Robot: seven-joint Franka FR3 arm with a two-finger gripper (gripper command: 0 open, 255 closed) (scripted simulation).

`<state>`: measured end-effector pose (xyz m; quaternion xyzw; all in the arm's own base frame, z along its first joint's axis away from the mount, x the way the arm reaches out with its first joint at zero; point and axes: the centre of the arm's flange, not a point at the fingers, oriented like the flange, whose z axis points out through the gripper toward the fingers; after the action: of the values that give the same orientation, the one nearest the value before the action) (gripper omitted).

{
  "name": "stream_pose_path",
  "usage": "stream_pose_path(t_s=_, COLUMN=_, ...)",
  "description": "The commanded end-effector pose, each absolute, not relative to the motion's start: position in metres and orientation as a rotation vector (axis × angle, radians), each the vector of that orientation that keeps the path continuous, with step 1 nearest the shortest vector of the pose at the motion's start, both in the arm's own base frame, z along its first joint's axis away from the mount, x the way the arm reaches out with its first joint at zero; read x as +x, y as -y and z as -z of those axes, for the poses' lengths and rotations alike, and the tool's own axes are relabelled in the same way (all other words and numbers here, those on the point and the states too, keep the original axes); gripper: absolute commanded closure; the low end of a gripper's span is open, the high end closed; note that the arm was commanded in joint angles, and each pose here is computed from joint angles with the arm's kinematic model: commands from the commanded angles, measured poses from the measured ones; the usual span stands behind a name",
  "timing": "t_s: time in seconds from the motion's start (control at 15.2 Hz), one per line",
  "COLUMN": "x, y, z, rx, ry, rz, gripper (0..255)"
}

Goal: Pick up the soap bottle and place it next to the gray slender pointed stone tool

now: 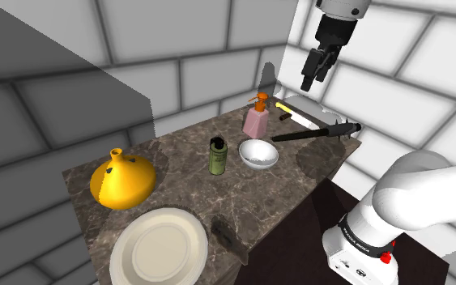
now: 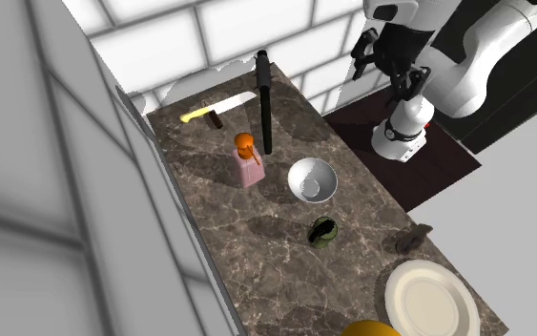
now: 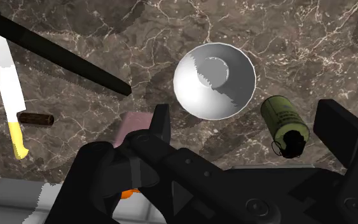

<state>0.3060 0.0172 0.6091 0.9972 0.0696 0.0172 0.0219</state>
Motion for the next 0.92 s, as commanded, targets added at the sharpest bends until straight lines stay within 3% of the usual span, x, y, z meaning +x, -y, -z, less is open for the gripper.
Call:
stream_pose_path(t_s=0.0, x=0.306, y=-0.017, z=-0.609, rx=3.09, ry=-0.216, rz=-0.053, gripper=0)
stream_pose_path(t_s=0.86, x=0.419, y=0.059, z=-0.517, rx=3.083, ry=-0.249, rz=-0.165, gripper=0)
